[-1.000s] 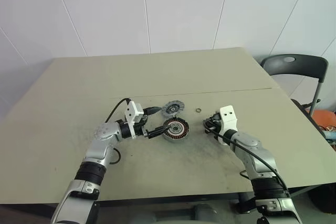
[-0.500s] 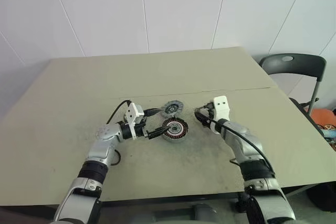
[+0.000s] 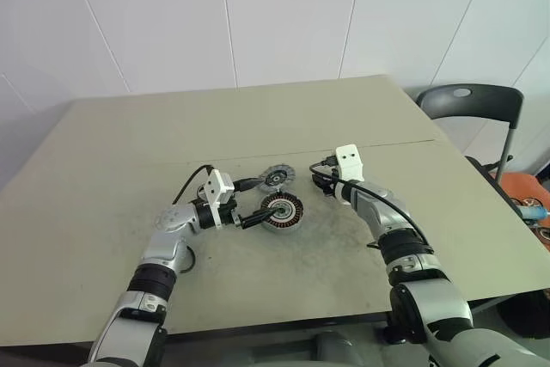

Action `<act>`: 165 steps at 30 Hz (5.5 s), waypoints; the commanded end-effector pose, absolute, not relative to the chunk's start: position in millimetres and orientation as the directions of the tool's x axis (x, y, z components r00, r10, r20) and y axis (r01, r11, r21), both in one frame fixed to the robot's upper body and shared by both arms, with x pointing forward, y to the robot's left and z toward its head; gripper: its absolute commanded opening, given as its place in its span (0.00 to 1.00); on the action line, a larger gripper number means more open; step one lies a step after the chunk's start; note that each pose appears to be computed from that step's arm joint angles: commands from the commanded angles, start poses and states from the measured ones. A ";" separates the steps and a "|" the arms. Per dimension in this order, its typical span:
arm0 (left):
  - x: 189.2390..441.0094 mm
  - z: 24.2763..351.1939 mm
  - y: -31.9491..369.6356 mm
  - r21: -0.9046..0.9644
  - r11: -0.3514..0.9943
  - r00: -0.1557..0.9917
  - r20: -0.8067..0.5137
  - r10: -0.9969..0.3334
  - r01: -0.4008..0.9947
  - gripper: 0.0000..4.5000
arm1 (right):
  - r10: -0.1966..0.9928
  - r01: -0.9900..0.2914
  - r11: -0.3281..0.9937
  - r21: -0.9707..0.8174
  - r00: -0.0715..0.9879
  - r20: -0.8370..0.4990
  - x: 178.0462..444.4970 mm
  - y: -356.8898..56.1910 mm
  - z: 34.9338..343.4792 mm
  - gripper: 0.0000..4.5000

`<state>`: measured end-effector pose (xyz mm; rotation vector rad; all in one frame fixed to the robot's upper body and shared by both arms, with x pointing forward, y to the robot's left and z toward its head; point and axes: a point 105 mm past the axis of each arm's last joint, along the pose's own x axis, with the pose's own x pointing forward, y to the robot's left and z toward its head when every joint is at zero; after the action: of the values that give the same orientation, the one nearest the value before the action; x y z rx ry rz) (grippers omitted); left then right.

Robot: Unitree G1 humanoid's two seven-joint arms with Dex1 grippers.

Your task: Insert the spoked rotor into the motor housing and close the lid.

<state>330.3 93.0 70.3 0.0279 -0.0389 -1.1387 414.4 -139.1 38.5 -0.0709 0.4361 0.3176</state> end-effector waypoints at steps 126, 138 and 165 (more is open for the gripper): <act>345.2 74.8 150.9 0.109 0.493 0.504 -0.109 -0.857 0.863 1.00 | 0.787 -0.789 0.602 0.123 0.559 -0.260 341.5 -42.7 94.0 0.64; 347.3 76.2 148.0 0.111 0.489 0.499 -0.104 -0.860 0.865 1.00 | 0.796 -0.834 0.549 0.054 0.502 -0.339 327.0 -36.7 72.1 0.00; 350.2 76.8 146.3 0.123 0.487 0.500 -0.111 -0.859 0.864 1.00 | 0.777 -0.823 0.563 0.074 0.497 -0.386 327.3 -44.1 63.3 0.00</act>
<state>345.0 147.0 65.4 0.1417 0.0794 -1.0502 328.8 -48.6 54.5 -0.1518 0.4313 0.9494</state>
